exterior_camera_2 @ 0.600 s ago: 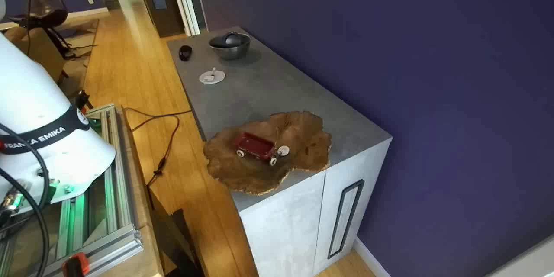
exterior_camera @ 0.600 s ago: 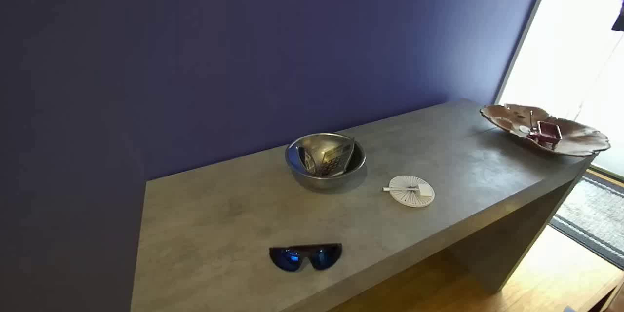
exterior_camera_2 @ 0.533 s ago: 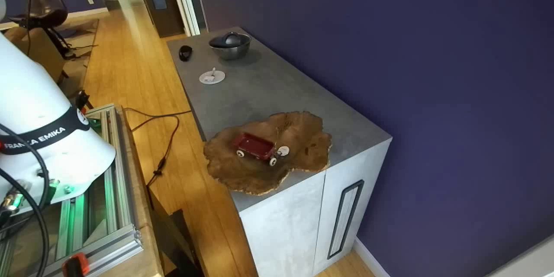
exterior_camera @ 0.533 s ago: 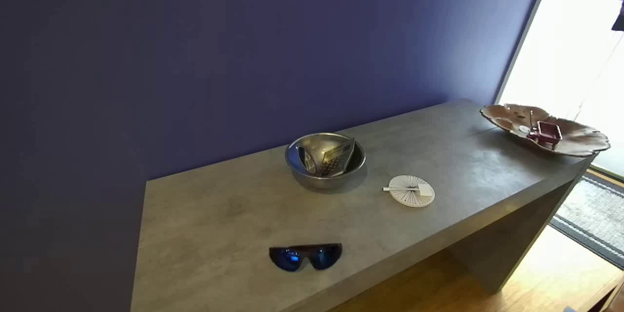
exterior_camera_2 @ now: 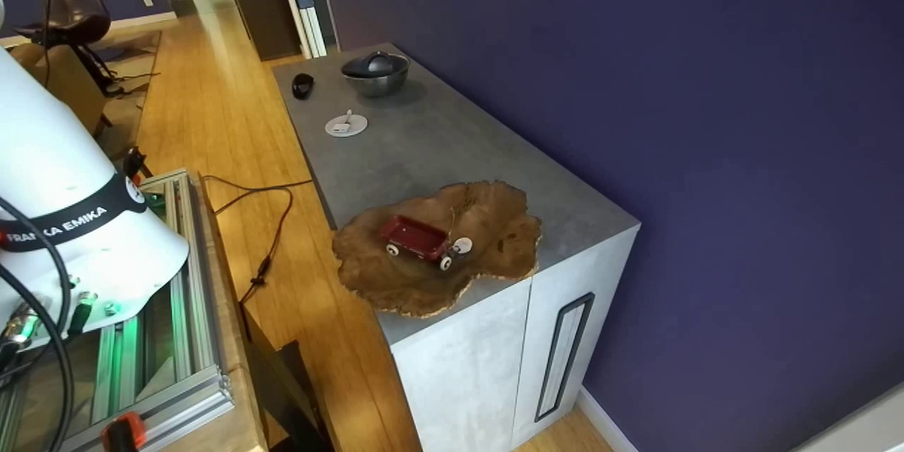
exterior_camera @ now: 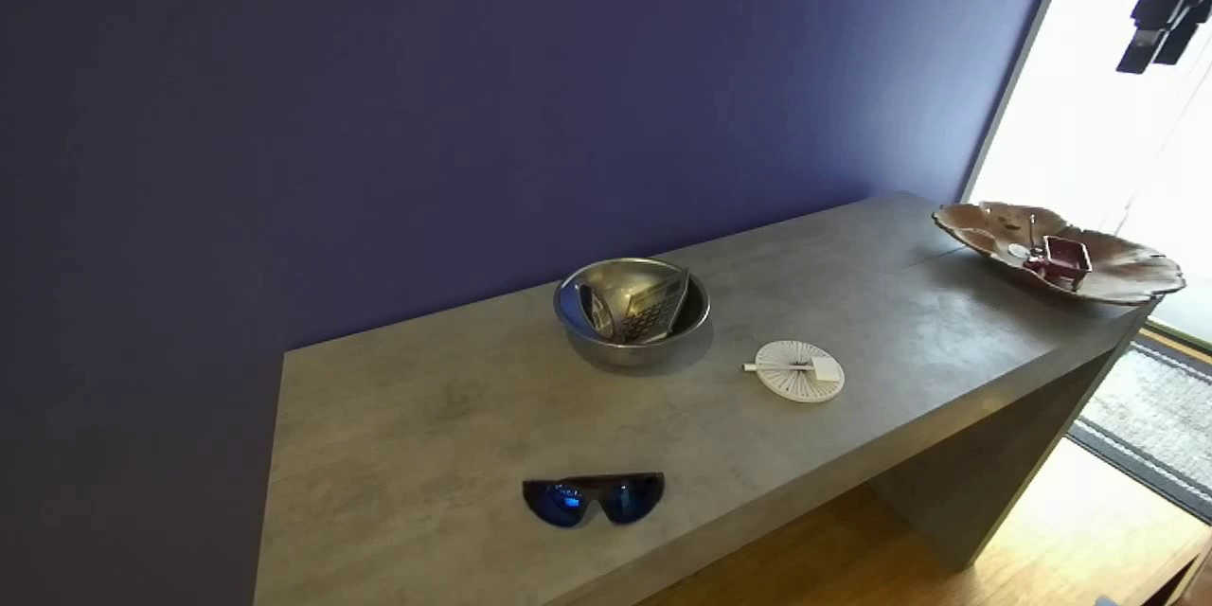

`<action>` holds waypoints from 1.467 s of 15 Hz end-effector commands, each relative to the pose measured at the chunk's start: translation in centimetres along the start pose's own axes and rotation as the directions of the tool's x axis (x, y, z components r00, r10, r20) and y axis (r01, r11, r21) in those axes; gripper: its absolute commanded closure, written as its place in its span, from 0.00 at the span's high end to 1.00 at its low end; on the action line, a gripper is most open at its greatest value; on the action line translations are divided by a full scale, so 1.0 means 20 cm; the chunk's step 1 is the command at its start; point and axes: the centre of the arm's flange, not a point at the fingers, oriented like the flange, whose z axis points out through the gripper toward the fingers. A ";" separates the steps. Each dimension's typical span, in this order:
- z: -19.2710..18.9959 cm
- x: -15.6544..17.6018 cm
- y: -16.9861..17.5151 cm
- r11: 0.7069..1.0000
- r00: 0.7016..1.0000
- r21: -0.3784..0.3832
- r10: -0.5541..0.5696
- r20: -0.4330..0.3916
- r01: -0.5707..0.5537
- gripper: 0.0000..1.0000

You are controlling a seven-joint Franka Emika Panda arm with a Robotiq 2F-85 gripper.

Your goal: Put the cord in the bowl

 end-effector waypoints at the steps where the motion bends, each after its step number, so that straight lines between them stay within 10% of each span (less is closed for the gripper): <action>1: 0.10 0.38 -0.24 0.980 0.983 -0.080 -0.182 0.024 0.184 1.00; 7: 0.31 0.53 -0.75 0.869 0.868 0.007 -0.495 0.032 0.495 1.00; 8: 0.30 0.42 -0.66 0.908 0.908 -0.024 -0.418 0.027 0.418 1.00; 14: 0.41 0.53 -0.79 0.858 0.857 -0.004 -0.513 0.056 0.514 1.00; 22: 0.96 0.67 -1.29 0.622 0.626 0.072 -0.780 -0.032 0.779 1.00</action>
